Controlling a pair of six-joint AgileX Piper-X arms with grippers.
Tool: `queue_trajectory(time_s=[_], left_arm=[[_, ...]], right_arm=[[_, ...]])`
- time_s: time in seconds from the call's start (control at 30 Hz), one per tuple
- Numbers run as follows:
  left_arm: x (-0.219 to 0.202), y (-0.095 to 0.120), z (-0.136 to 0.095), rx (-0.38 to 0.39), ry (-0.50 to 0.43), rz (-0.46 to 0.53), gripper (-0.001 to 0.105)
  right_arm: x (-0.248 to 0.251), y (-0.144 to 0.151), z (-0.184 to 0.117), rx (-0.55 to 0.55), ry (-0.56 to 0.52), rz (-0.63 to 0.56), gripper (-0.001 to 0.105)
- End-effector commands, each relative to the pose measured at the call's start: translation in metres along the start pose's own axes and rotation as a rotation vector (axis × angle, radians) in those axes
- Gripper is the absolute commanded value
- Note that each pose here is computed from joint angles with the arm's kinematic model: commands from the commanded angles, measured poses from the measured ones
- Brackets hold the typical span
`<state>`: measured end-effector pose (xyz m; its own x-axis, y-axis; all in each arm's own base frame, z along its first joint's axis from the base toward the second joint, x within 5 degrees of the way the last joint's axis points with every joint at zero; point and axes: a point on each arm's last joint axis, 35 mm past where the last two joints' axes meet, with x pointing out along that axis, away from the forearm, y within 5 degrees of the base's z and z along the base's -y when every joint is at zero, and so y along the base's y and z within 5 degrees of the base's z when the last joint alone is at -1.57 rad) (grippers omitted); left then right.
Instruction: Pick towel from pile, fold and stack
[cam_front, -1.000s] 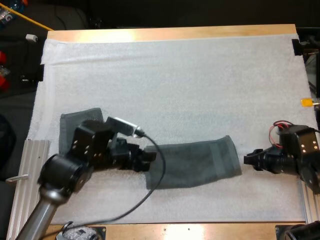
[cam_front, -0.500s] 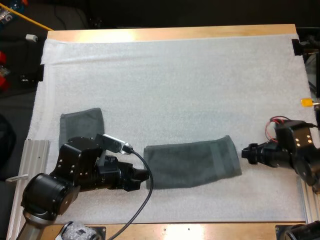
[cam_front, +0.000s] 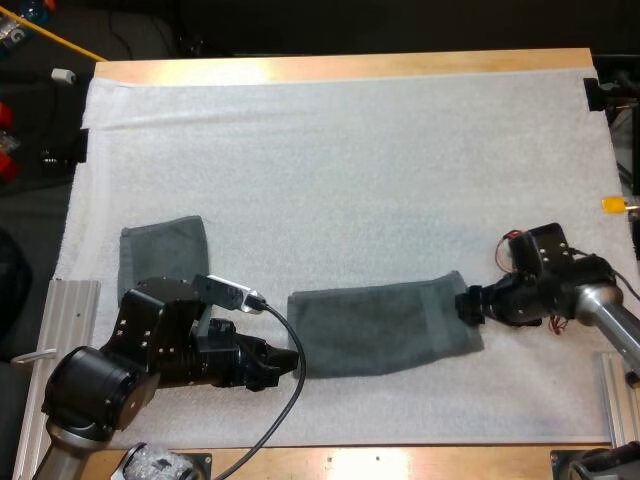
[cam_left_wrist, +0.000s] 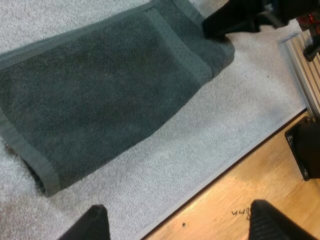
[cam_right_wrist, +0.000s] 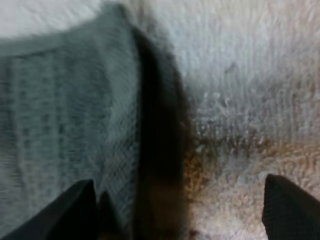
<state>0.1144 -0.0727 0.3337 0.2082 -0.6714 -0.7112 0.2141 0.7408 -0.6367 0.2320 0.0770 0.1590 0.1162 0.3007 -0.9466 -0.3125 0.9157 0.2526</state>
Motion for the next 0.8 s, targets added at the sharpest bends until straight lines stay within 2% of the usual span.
queue_trajectory(time_s=[0.0, 0.13, 0.4, 0.63, 0.77], left_arm=[[-0.002, -0.002, -0.001, -0.004, -0.002, -0.009, 0.057], [-0.002, -0.002, -0.001, -0.005, -0.002, -0.009, 0.057], [-0.002, -0.002, -0.001, -0.005, -0.002, -0.009, 0.057], [-0.002, -0.002, -0.001, -0.005, -0.002, -0.009, 0.057], [-0.002, -0.002, -0.001, -0.005, -0.002, -0.009, 0.057]], right_arm=[[0.003, 0.0, 0.001, -0.01, 0.009, 0.018, 0.067], [0.015, -0.001, 0.001, 0.001, 0.045, 0.071, 0.067], [0.023, 0.001, 0.004, 0.029, 0.045, 0.19, 0.066], [0.027, 0.0, -0.002, 0.042, 0.065, 0.21, 0.062], [0.039, -0.003, -0.013, 0.066, 0.122, 0.221, 0.062]])
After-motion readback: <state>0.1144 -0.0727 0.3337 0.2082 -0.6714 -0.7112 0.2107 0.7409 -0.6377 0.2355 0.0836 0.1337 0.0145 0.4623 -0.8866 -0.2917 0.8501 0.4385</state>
